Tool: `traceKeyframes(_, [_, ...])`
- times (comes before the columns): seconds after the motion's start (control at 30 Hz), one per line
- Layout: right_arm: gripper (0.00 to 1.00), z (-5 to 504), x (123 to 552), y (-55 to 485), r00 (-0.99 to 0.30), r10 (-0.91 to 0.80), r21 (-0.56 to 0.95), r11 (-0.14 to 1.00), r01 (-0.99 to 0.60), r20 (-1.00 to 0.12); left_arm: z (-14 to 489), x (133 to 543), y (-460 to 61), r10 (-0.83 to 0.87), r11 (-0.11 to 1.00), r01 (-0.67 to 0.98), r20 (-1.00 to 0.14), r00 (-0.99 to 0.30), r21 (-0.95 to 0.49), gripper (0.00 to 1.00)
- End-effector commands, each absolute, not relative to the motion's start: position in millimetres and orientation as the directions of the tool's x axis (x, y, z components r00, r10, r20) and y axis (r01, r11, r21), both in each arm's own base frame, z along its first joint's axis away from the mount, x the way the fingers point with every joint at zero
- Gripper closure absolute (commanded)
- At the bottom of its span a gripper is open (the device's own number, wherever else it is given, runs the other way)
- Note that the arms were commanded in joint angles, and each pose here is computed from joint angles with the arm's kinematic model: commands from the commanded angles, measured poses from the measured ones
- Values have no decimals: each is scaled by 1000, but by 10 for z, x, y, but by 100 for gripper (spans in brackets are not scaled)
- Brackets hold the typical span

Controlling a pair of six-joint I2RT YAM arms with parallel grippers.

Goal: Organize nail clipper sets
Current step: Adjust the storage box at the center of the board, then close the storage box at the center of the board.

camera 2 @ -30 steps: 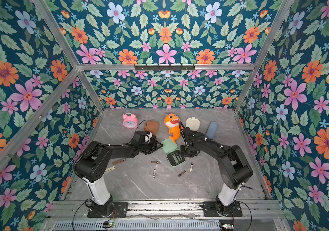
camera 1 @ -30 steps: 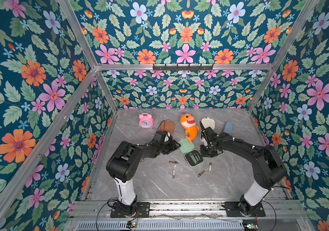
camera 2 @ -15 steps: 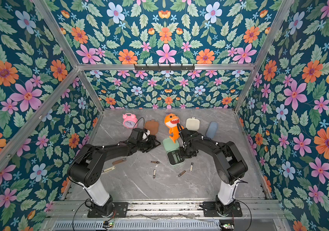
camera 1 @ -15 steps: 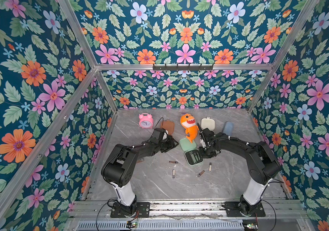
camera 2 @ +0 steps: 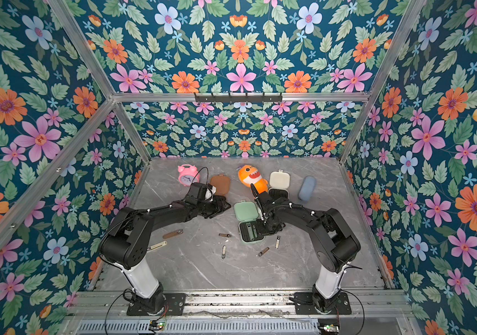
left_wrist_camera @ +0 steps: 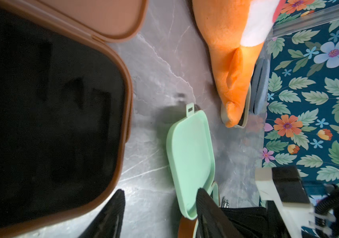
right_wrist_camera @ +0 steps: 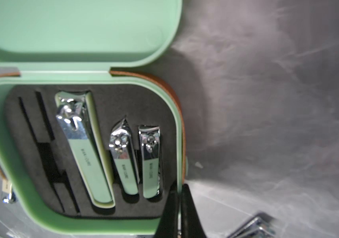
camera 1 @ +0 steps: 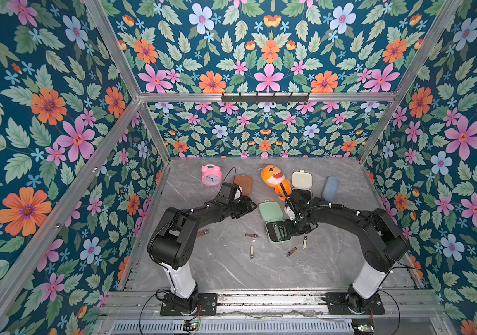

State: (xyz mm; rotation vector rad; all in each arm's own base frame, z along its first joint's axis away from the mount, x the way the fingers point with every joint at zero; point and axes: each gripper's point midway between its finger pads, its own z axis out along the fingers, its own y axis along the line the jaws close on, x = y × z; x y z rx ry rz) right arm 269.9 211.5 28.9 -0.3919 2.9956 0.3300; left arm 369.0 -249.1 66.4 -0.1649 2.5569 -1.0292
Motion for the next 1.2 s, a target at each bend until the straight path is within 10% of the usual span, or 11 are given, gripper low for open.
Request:
traceKeyframes(0.0, [100, 345, 2657, 2152, -945, -292, 188, 929, -317, -148, 652, 3661, -2415, -237, 736, 31, -300, -924, -677, 40])
traceKeyframes(0.53, [100, 440, 2561, 2439, -871, -430, 212, 852, -478, -236, 614, 3437, -2422, -280, 619, 17, -241, -929, -785, 35])
traceKeyframes(1.17, [100, 182, 2666, 2316, -857, -506, 33, 859, -511, -93, 1092, 3300, -2661, -200, 468, 206, -330, -923, -859, 36])
